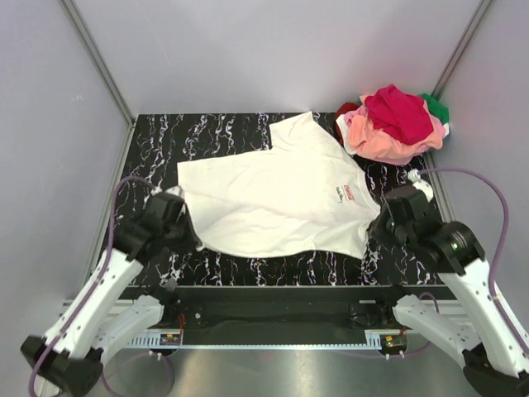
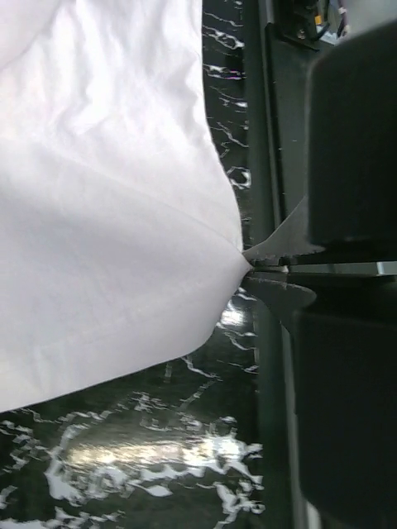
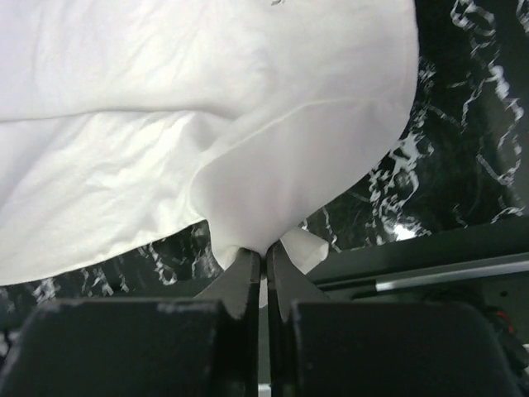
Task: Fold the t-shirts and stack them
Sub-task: Flatten the tshirt out
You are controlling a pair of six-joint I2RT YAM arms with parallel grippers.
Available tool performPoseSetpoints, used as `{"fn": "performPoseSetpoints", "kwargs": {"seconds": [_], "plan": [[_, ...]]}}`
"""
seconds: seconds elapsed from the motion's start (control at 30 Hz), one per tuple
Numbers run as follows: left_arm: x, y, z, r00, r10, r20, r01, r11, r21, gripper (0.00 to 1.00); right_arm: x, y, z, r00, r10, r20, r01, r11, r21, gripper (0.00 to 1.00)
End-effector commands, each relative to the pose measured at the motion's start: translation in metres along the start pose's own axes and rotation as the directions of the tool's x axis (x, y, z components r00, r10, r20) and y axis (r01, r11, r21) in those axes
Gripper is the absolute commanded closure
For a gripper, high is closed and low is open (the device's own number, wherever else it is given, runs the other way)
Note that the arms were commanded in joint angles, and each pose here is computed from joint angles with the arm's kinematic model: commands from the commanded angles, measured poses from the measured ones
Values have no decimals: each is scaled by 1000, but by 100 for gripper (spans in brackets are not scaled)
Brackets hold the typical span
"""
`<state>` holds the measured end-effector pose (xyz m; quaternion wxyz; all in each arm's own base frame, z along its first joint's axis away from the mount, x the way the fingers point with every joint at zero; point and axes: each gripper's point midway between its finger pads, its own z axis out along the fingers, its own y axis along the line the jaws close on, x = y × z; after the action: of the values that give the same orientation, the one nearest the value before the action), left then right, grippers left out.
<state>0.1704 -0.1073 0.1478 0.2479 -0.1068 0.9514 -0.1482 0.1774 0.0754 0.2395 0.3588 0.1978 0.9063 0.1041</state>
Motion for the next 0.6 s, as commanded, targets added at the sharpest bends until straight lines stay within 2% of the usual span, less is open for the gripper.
{"fn": "performPoseSetpoints", "kwargs": {"seconds": [0.0, 0.07, 0.17, 0.2, 0.23, 0.3, 0.33, 0.37, 0.4, 0.43, 0.5, 0.53, 0.57], "plan": [[34, 25, -28, 994, -85, -74, 79, 994, -80, 100, 33, -2, -16, 990, 74, -117, -84, 993, -82, 100], [46, 39, -45, 993, -101, -60, 95, 990, -101, 99, 53, -9, -16, 981, 80, -179, -96, 992, -81, 97], [58, 57, -69, 990, -139, -26, 134, 982, -132, 89, 80, -13, -29, 956, 95, -279, -134, 983, -126, 49], [58, 57, -78, 988, -152, -11, 149, 981, -126, 83, 84, -14, -38, 951, 105, -290, -155, 976, -155, 37], [66, 64, -87, 987, -158, -12, 155, 979, -130, 59, 86, -18, -42, 951, 113, -287, -163, 975, -154, 1], [69, 53, -99, 987, -161, 2, 161, 986, -30, 39, 79, -29, -53, 960, 144, -241, -181, 974, -138, 0], [70, 48, -102, 984, -177, 0, 177, 984, 4, 25, 75, -31, -57, 962, 154, -225, -187, 973, -137, 0], [69, 47, -105, 982, -191, 13, 190, 982, 19, 18, 66, -29, -61, 968, 164, -188, -194, 969, -154, 0], [67, 46, -105, 983, -185, 14, 185, 983, 20, 6, 61, -24, -60, 971, 162, -178, -191, 968, -160, 0], [61, 42, -103, 985, -170, 28, 169, 985, 33, 1, 57, -19, -56, 972, 160, -170, -188, 968, -165, 0], [51, 46, -91, 992, -121, 47, 122, 992, -21, 1, 45, 3, -37, 980, 115, -163, -144, 973, -179, 0], [36, 35, -80, 994, -97, 43, 98, 995, -19, 1, 34, 19, -27, 985, 102, -142, -130, 970, -206, 0], [31, 29, -71, 998, -53, 27, 53, 999, -12, 1, 31, 27, -7, 987, 54, -154, -79, 983, -163, 0]]}}
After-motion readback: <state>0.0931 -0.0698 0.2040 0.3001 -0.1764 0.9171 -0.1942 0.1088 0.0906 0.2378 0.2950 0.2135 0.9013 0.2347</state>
